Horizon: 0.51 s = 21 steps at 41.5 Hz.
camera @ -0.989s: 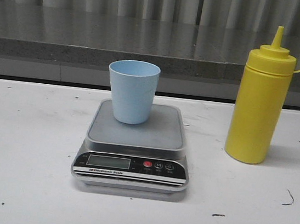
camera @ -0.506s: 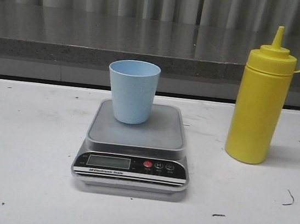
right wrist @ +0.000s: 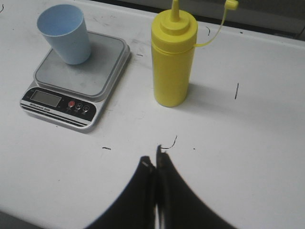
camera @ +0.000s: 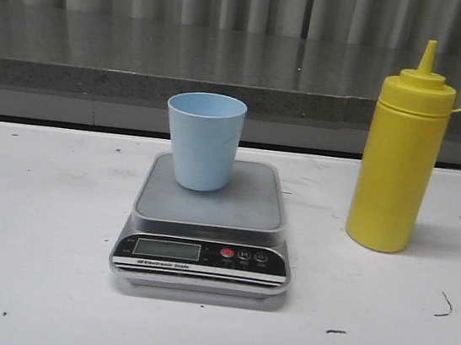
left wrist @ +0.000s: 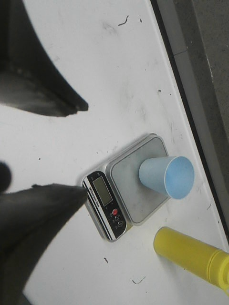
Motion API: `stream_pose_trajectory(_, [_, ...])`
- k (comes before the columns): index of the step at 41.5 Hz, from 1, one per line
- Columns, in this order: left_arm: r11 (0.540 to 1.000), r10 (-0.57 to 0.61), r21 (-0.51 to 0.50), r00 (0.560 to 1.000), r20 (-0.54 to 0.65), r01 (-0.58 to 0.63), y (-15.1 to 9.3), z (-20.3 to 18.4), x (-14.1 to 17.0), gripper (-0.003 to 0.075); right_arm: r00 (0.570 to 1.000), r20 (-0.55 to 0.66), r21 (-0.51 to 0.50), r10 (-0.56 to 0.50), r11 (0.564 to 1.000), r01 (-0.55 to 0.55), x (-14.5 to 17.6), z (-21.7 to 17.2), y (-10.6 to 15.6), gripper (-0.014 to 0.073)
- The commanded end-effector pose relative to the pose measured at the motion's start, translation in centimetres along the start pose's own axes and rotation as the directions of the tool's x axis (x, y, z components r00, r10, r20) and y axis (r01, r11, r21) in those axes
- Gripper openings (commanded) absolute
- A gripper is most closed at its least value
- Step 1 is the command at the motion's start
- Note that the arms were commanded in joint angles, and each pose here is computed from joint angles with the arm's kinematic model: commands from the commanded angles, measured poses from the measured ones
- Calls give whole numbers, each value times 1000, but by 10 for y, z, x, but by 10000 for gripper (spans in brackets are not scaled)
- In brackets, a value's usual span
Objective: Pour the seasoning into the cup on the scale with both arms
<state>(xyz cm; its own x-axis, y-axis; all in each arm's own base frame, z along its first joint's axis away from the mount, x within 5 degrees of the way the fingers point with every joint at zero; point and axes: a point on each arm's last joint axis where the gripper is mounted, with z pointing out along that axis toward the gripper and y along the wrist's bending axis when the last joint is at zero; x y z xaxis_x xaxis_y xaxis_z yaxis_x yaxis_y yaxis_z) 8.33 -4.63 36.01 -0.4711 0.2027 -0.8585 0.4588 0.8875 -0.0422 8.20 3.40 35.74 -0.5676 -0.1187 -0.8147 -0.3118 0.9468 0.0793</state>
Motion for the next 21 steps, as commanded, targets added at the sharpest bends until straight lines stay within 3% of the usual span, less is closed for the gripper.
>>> stream_pose_trajectory(1, [1000, -13, 17, 994, 104, 11, -2, -5, -14, 141, 995, 95, -9, -14, 1000, 15, -13, -7, 1, -69])
stream_pose_trajectory(5, [1000, -13, 17, 994, 106, 11, -2, -5, -14, -22, 996, 87, -7, -14, 1000, 15, -12, -7, 1, -68])
stream_pose_trajectory(21, [1000, -13, 17, 994, 110, 11, -2, -5, -14, -20, 996, 88, -7, -14, 1000, 15, -12, -7, 1, -68])
